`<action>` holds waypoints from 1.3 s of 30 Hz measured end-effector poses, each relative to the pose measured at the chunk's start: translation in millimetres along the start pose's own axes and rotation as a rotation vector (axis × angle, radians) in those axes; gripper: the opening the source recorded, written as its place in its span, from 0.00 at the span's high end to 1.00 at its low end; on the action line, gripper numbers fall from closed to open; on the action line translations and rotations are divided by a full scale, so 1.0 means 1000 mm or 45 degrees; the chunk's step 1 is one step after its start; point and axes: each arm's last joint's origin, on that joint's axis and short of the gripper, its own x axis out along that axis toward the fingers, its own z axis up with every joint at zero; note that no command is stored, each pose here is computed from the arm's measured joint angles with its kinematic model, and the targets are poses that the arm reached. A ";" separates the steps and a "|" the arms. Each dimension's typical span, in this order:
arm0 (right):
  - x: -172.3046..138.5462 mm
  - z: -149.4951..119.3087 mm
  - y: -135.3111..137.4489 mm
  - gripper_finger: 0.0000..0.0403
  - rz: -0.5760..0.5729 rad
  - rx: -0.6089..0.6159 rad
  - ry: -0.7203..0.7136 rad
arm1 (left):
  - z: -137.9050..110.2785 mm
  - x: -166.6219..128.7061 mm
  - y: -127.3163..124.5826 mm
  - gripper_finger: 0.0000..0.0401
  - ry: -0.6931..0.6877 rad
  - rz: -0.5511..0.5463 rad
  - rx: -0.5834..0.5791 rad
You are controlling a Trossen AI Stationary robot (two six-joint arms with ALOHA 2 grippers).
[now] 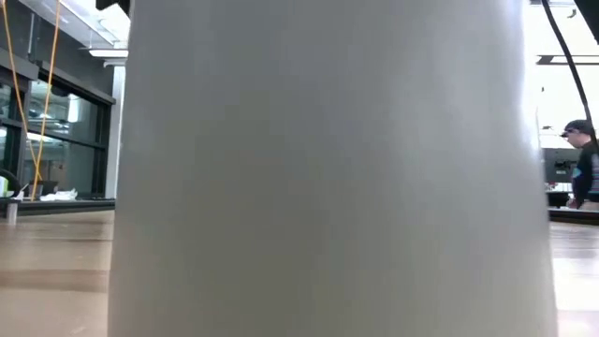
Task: Pick and place slides into the shelf
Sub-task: Put the gray slipper on the shelf
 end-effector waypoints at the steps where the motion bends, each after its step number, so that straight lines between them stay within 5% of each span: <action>1: 0.000 0.000 0.000 1.00 0.001 -0.002 0.000 | 0.001 0.000 0.000 0.96 0.005 -0.001 0.002; 14: -0.001 0.000 0.003 1.00 0.097 0.001 0.012 | 0.034 -0.036 0.030 0.96 -0.075 0.046 -0.027; 39: -0.014 -0.002 0.016 1.00 0.110 -0.025 -0.018 | 0.018 -0.033 0.015 0.96 0.056 0.054 0.119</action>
